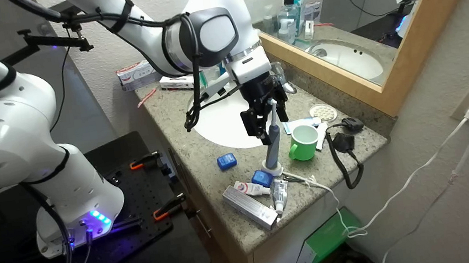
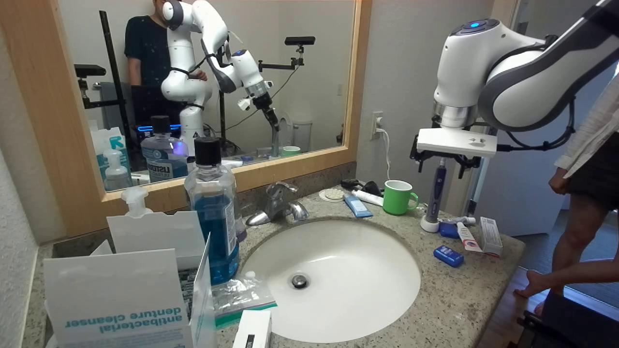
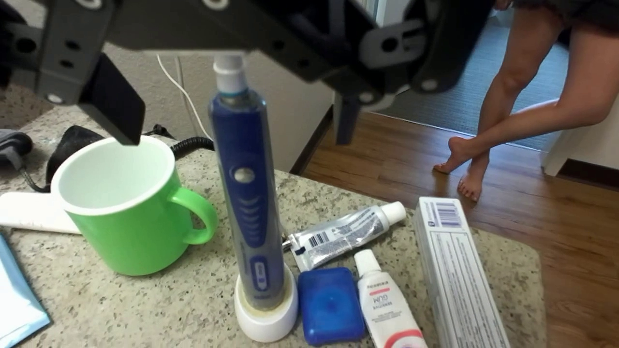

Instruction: Put the electric toothbrush to charge

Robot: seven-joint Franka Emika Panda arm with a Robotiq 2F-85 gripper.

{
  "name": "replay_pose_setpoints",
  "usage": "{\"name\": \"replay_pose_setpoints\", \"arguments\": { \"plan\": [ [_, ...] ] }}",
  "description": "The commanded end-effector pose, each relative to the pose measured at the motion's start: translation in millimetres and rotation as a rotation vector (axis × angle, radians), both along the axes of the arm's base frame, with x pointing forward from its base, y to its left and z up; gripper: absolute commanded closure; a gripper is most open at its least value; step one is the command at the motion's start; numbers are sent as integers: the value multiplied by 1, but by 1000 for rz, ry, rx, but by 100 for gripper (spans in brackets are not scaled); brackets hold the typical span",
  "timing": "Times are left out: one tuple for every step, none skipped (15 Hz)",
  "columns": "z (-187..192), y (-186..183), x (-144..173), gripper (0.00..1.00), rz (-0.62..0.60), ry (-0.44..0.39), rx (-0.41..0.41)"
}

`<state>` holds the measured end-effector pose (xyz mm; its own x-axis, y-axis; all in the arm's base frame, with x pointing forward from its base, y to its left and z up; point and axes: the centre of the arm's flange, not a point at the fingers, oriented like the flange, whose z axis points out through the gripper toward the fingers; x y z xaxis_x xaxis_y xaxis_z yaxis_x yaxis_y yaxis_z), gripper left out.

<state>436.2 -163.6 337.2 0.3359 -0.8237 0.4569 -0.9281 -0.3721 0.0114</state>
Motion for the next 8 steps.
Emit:
{"name": "replay_pose_setpoints", "arguments": {
  "plan": [
    [-7,20,-2,0,34,46,24],
    [-11,25,-2,0,40,55,29],
    [-13,32,-3,0,56,63,39],
    [-13,38,-6,0,65,68,50],
    [-12,44,-8,0,73,70,59],
    [-11,49,-12,0,85,72,67],
    [-9,55,-15,0,99,74,78],
    [-8,61,-18,0,114,80,87]
  ]
}}
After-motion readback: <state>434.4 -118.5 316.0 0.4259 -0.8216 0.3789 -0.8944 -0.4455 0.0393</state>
